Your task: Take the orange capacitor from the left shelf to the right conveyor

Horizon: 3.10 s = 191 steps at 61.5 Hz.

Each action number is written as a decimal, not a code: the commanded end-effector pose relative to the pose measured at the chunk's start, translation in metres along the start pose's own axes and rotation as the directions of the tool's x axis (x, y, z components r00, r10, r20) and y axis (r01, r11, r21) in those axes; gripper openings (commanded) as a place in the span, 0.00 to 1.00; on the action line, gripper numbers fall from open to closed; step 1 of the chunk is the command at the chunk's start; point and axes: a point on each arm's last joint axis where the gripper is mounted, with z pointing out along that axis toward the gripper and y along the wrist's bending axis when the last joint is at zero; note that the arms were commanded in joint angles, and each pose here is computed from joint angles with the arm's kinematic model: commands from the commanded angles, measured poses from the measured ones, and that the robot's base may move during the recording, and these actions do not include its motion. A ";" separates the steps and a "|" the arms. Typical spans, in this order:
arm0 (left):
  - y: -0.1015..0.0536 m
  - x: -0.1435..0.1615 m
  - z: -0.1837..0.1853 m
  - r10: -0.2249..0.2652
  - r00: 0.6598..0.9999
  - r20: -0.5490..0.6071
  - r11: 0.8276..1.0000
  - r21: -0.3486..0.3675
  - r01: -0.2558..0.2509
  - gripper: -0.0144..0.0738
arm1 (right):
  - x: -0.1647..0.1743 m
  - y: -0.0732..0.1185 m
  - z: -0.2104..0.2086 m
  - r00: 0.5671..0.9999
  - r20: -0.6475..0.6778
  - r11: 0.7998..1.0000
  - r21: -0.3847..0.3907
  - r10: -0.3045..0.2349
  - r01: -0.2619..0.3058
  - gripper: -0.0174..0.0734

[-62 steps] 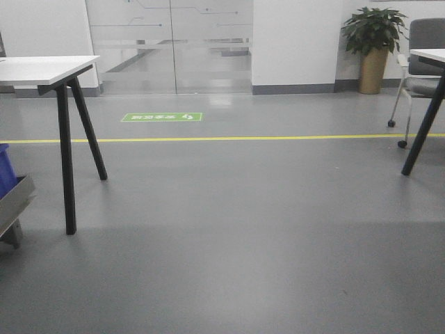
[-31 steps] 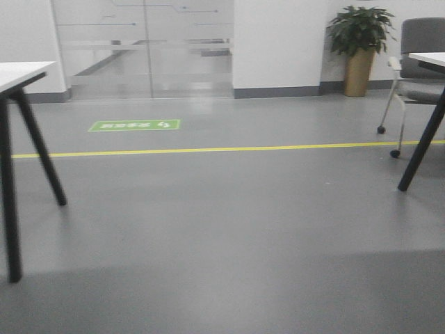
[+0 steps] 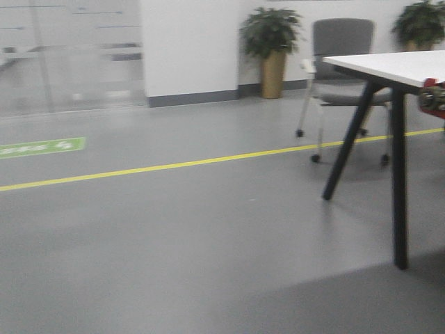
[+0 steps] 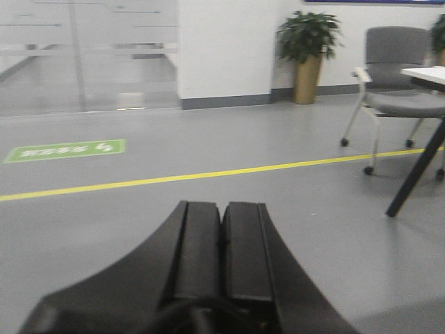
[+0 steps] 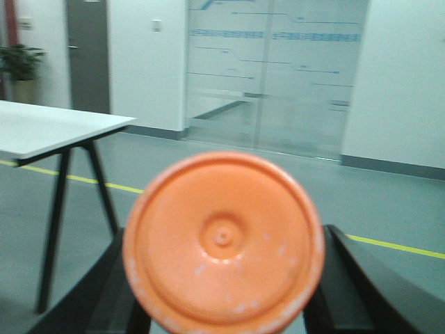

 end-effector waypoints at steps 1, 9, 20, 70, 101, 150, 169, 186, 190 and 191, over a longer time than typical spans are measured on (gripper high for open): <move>0.000 -0.010 -0.001 -0.007 0.995 0.096 1.000 0.004 0.006 0.04 | -0.017 -0.001 -0.006 0.992 0.127 1.000 0.011 -0.017 0.016 0.25; 0.000 -0.010 -0.001 -0.007 0.995 0.096 1.000 0.004 0.006 0.04 | -0.017 -0.001 -0.006 0.992 0.127 1.000 0.011 -0.017 0.016 0.25; 0.000 -0.010 -0.001 -0.007 0.995 0.096 1.000 0.004 0.006 0.04 | -0.017 -0.001 -0.006 0.992 0.126 1.000 0.011 -0.017 0.016 0.25; 0.000 -0.010 -0.001 -0.007 0.995 0.096 1.000 0.004 0.006 0.04 | -0.017 -0.001 -0.006 0.992 0.126 1.000 0.011 -0.017 0.016 0.25; 0.000 -0.010 -0.001 -0.007 0.996 0.094 1.000 0.004 0.006 0.04 | -0.017 -0.001 -0.006 0.992 0.126 1.000 0.011 -0.017 0.016 0.25; 0.000 -0.010 -0.001 -0.007 0.996 0.094 1.000 0.004 0.006 0.04 | -0.017 -0.001 -0.006 0.992 0.126 1.000 0.011 -0.017 0.016 0.25; 0.000 -0.010 -0.001 -0.007 0.996 0.094 1.000 0.004 0.006 0.04 | -0.029 -0.001 -0.008 0.965 0.259 1.000 0.002 0.029 -0.030 0.25; 0.000 -0.010 -0.001 -0.007 0.996 0.094 1.000 0.004 0.006 0.04 | -0.058 -0.004 -0.022 0.816 0.578 0.999 0.030 0.018 -0.043 0.25; 0.000 -0.010 -0.001 -0.007 0.996 0.094 1.000 0.004 0.006 0.04 | -0.063 -0.005 -0.026 0.769 0.639 0.998 0.035 0.014 -0.047 0.25; 0.000 -0.010 -0.001 -0.007 0.996 0.094 1.000 0.004 0.006 0.04 | -0.064 -0.005 -0.027 0.762 0.647 0.998 0.036 0.013 -0.048 0.25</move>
